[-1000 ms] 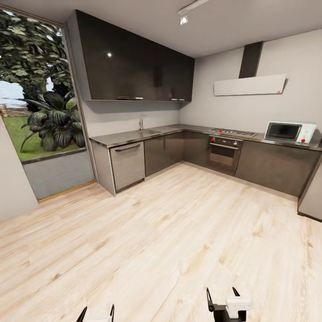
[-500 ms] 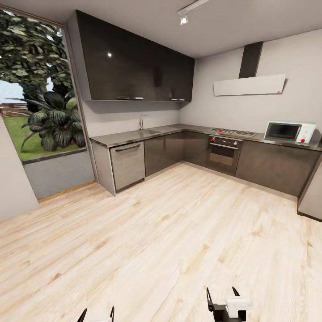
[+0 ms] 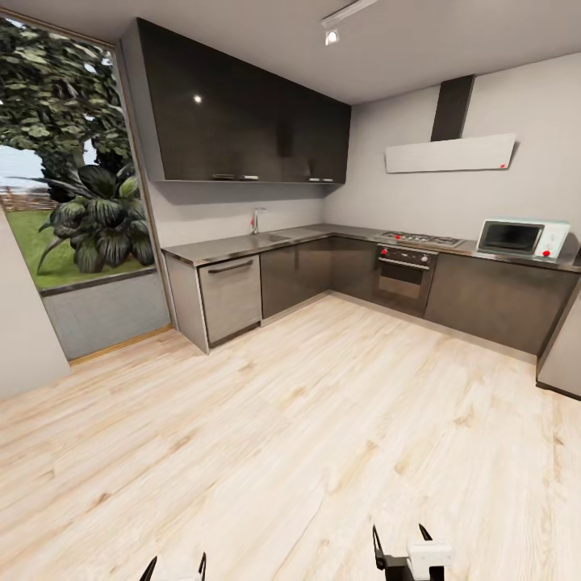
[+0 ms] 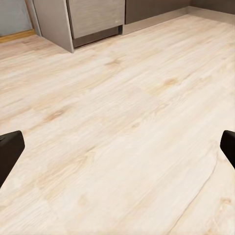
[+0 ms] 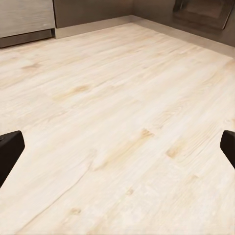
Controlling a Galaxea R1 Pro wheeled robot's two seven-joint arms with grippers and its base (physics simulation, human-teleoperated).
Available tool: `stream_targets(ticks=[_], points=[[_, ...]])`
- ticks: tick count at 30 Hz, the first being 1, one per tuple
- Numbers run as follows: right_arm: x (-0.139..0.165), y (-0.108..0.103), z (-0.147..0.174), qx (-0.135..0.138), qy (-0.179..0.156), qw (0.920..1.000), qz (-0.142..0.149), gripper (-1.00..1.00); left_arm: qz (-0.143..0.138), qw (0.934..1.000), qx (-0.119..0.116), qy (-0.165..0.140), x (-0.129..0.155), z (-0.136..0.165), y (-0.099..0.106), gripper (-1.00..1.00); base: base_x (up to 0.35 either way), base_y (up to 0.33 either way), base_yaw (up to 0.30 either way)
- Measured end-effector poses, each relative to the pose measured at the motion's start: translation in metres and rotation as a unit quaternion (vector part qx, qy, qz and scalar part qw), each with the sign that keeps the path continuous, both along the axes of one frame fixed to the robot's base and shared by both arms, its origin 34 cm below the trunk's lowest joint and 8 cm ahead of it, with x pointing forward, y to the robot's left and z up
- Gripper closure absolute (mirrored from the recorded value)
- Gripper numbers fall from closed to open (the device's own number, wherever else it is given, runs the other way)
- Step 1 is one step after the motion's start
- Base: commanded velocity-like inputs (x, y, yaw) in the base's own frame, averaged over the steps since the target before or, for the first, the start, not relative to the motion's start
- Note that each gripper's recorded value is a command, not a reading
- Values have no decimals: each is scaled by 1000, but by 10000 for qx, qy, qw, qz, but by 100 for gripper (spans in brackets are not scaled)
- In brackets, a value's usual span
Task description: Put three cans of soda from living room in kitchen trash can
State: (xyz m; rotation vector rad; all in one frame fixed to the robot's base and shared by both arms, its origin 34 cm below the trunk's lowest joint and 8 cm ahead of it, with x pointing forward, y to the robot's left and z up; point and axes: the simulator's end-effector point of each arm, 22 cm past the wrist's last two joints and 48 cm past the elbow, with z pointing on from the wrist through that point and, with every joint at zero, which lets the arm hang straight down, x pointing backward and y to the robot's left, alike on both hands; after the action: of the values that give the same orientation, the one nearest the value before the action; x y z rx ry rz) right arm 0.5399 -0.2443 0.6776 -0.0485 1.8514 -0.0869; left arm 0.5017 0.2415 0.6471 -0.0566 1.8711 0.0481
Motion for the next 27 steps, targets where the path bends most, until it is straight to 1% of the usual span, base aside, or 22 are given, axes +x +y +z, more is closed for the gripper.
stream_targets(ticks=[14,27], points=[[-1,0,-2,-5,19,10000,5,-100,-50,10000,39,-3,0,0,-2,-100,0,0,-16],[0,0,1,-2,-10,10000,2,-100,-54,10000,42,-36,1,3,-2,-100,0,0,-191]])
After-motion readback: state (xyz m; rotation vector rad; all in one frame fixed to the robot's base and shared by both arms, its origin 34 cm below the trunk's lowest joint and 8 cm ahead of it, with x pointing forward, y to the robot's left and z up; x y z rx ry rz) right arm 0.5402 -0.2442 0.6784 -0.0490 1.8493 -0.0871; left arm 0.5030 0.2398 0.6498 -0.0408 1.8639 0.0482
